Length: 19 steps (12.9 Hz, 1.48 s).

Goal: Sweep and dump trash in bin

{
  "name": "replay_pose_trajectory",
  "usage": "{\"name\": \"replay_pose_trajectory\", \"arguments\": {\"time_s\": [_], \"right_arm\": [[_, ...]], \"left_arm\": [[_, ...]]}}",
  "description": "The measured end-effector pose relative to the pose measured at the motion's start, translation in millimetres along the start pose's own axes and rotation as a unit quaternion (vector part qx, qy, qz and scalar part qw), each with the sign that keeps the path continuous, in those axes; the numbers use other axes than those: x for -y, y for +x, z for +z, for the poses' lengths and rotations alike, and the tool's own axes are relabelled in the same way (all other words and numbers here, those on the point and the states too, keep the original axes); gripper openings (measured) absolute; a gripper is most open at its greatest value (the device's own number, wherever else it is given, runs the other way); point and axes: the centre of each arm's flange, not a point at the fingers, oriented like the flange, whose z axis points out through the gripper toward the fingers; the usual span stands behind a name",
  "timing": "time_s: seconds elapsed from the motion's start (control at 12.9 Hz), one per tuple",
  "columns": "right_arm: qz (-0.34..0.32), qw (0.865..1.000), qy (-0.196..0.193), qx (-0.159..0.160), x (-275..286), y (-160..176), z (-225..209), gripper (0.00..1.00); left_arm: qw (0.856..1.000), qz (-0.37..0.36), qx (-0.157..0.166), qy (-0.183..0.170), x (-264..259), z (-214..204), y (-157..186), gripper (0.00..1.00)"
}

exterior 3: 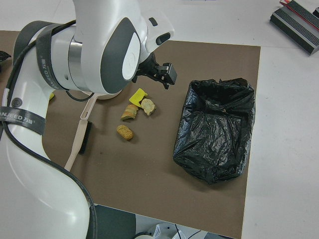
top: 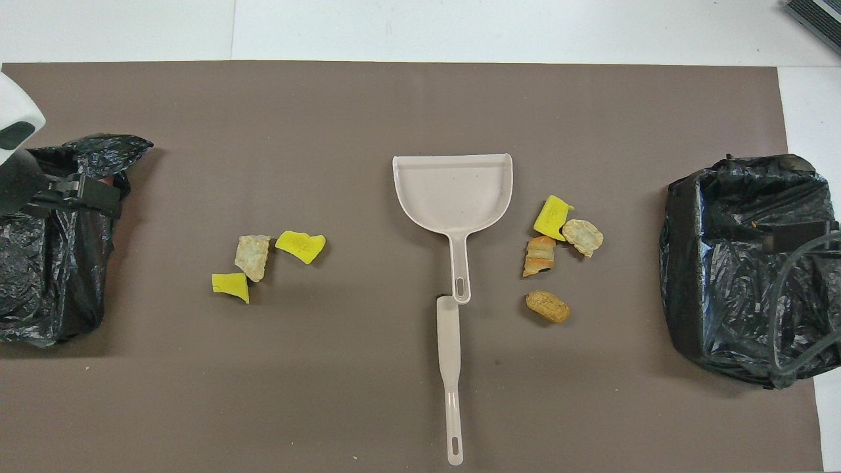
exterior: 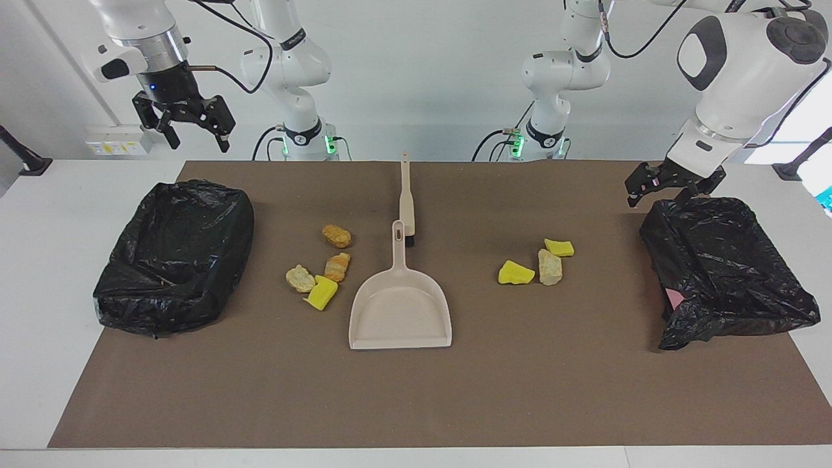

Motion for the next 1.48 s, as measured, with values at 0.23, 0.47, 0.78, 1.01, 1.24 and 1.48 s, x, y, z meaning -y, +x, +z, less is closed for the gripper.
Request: {"name": "replay_pose_trajectory", "arguments": {"time_s": [0.23,0.47,0.78,1.01,1.24,1.48], "right_arm": [[0.000,1.000,0.000,0.000,0,0,0,1.00],[0.000,1.000,0.000,0.000,0,0,0,1.00],[0.000,1.000,0.000,0.000,0,0,0,1.00],[0.000,1.000,0.000,0.000,0,0,0,1.00],[-0.003,1.000,-0.001,0.011,3,-3,2,1.00],[-0.011,1.000,0.008,0.023,13,-6,8,1.00]], "left_arm": [[1.000,0.000,0.000,0.000,0,0,0,1.00],[1.000,0.000,0.000,0.000,0,0,0,1.00],[1.000,0.000,0.000,0.000,0,0,0,1.00],[1.000,0.000,0.000,0.000,0,0,0,1.00],[1.000,0.002,-0.001,0.000,-1,-1,0,1.00],[1.000,0.010,0.001,0.000,-5,1,0,1.00]]}}
